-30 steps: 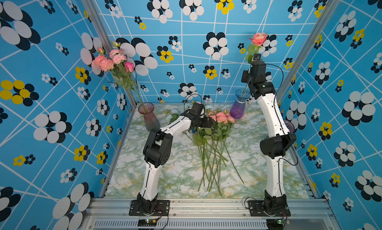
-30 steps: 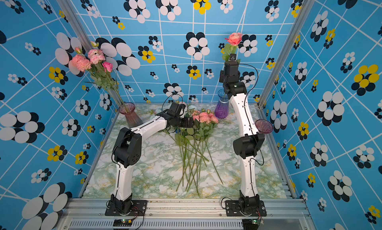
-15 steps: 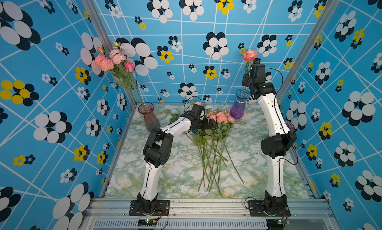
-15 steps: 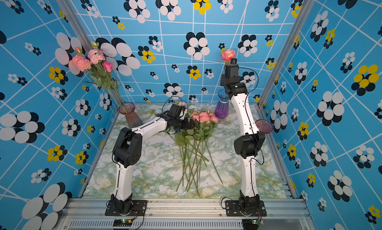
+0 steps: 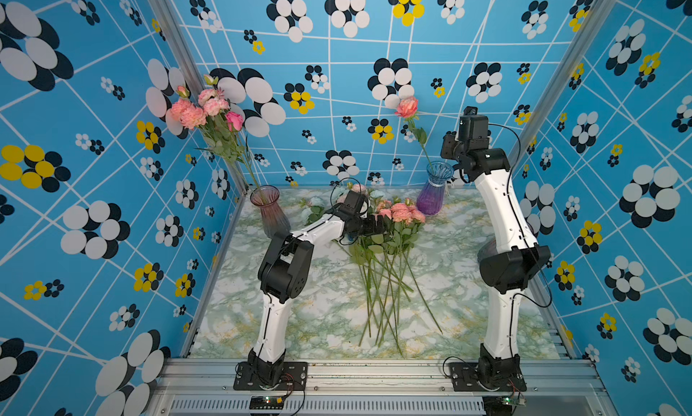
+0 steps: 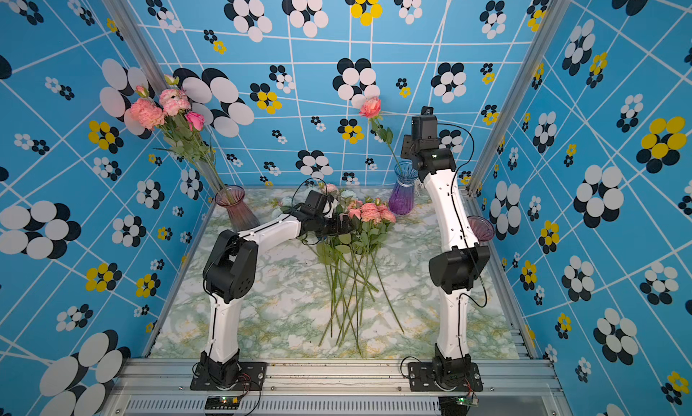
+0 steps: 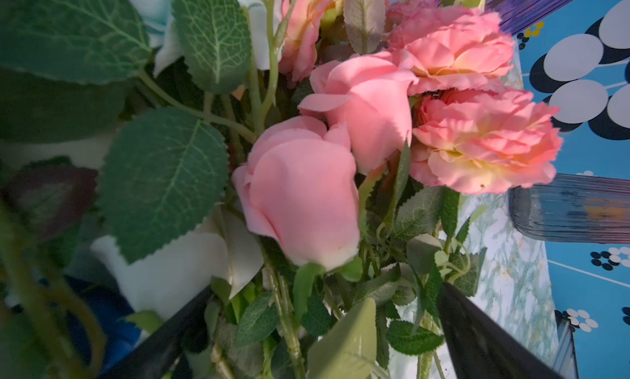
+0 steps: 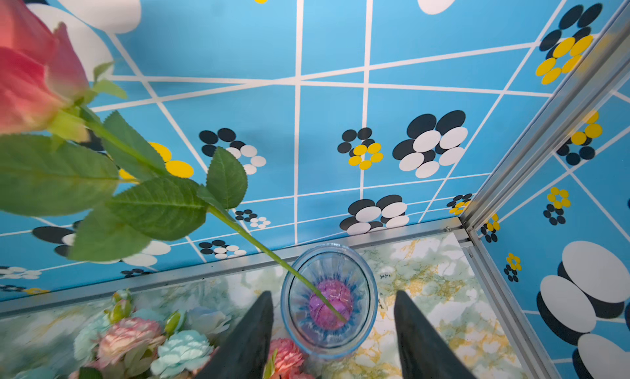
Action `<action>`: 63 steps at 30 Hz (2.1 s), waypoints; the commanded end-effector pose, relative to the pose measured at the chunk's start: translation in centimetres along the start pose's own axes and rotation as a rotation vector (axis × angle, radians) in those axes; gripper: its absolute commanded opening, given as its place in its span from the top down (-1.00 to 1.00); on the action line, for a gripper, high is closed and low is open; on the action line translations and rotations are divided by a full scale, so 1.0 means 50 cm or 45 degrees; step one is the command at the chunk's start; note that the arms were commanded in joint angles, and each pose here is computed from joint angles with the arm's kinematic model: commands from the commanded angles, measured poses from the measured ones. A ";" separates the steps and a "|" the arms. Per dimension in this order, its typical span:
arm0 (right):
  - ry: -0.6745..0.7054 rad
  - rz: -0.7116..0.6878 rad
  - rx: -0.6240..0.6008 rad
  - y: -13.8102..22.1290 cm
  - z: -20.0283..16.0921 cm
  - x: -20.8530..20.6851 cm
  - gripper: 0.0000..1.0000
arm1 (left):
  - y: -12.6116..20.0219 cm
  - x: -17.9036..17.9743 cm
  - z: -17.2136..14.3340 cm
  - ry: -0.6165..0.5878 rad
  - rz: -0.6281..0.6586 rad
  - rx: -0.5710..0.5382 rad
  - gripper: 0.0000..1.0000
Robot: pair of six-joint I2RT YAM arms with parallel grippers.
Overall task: Place the pink flowers into the vase
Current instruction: Place the flower in the vase, then pick up the flower at the center of the board.
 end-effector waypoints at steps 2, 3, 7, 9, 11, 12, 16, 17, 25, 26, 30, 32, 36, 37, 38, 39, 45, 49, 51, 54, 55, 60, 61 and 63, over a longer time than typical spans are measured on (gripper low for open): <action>-0.055 0.091 0.088 0.081 -0.025 0.000 -0.29 | 0.042 -0.003 0.008 0.089 -0.140 -0.021 -0.99; -0.051 0.113 0.122 0.090 -0.044 0.004 -0.29 | 0.048 0.001 0.009 0.103 -0.161 -0.031 -0.99; -0.034 0.193 0.280 0.113 -0.136 0.025 -0.29 | 0.063 0.014 0.004 0.115 -0.171 -0.033 -0.99; -0.008 0.251 0.368 0.126 -0.198 0.044 -0.27 | 0.076 0.021 0.002 0.122 -0.175 -0.044 -0.99; 0.031 0.312 0.453 0.140 -0.260 0.068 -0.24 | 0.088 0.025 0.000 0.130 -0.182 -0.056 -0.99; 0.046 0.360 0.501 0.147 -0.294 0.083 -0.19 | 0.095 0.028 -0.001 0.136 -0.182 -0.062 -0.99; 0.085 0.518 0.699 0.164 -0.427 0.139 -0.07 | 0.119 0.041 -0.011 0.167 -0.168 -0.079 -0.99; 0.093 0.564 0.738 0.167 -0.452 0.155 -0.06 | 0.124 0.043 -0.015 0.174 -0.170 -0.087 -0.99; 0.124 0.644 0.910 0.129 -0.560 0.233 0.16 | 0.133 0.071 -0.075 0.244 -0.145 -0.078 -1.00; 0.126 0.657 0.927 0.123 -0.569 0.240 0.18 | 0.133 0.074 -0.083 0.248 -0.142 -0.072 -1.00; 0.163 0.663 0.988 0.104 -0.595 0.263 0.21 | 0.138 0.082 -0.100 0.251 -0.129 -0.067 -0.99; 0.169 0.658 1.000 0.097 -0.605 0.269 0.22 | 0.138 0.083 -0.104 0.243 -0.121 -0.062 -0.98; 0.177 0.652 1.031 0.079 -0.623 0.279 0.23 | 0.139 0.085 -0.109 0.231 -0.111 -0.053 -0.97; 0.180 0.644 1.046 0.074 -0.629 0.280 0.23 | 0.140 0.086 -0.110 0.229 -0.108 -0.050 -0.97; 0.187 0.642 1.064 0.070 -0.636 0.284 0.25 | 0.140 0.087 -0.111 0.226 -0.101 -0.047 -0.97; 0.191 0.642 1.077 0.067 -0.644 0.286 0.26 | 0.143 0.087 -0.112 0.223 -0.098 -0.049 -0.97; 0.202 0.621 1.114 0.055 -0.669 0.291 0.37 | 0.135 0.098 -0.128 0.229 -0.074 -0.030 -0.94; 0.207 0.607 1.107 0.055 -0.666 0.289 0.61 | 0.129 0.094 -0.133 0.179 -0.029 -0.024 -0.92; 0.212 0.600 1.100 0.058 -0.660 0.288 0.77 | 0.125 0.088 -0.137 0.133 0.001 -0.016 -0.91; 0.221 0.603 1.090 0.064 -0.645 0.287 0.97 | 0.117 0.088 -0.143 0.098 0.032 -0.009 -0.90; 0.225 0.605 1.088 0.068 -0.639 0.287 1.00 | 0.112 0.089 -0.145 0.091 0.035 -0.004 -0.90; 0.258 0.629 1.022 0.101 -0.574 0.282 1.00 | 0.089 0.087 -0.159 0.064 0.041 0.007 -0.88; 0.264 0.635 1.004 0.107 -0.560 0.280 1.00 | 0.086 0.086 -0.161 0.068 0.034 0.009 -0.88; 0.283 0.645 0.966 0.125 -0.526 0.278 1.00 | 0.081 0.086 -0.159 0.075 0.018 0.005 -0.86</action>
Point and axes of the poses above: each gripper's point midway between its finger pads, its own y axis back along the fingers, its own x axis along the line the jaws close on, z = x × y, the point moved 9 cm from there along y, back along the fingers, and after that the axes turned 1 degree about y, right-handed, at the moved point
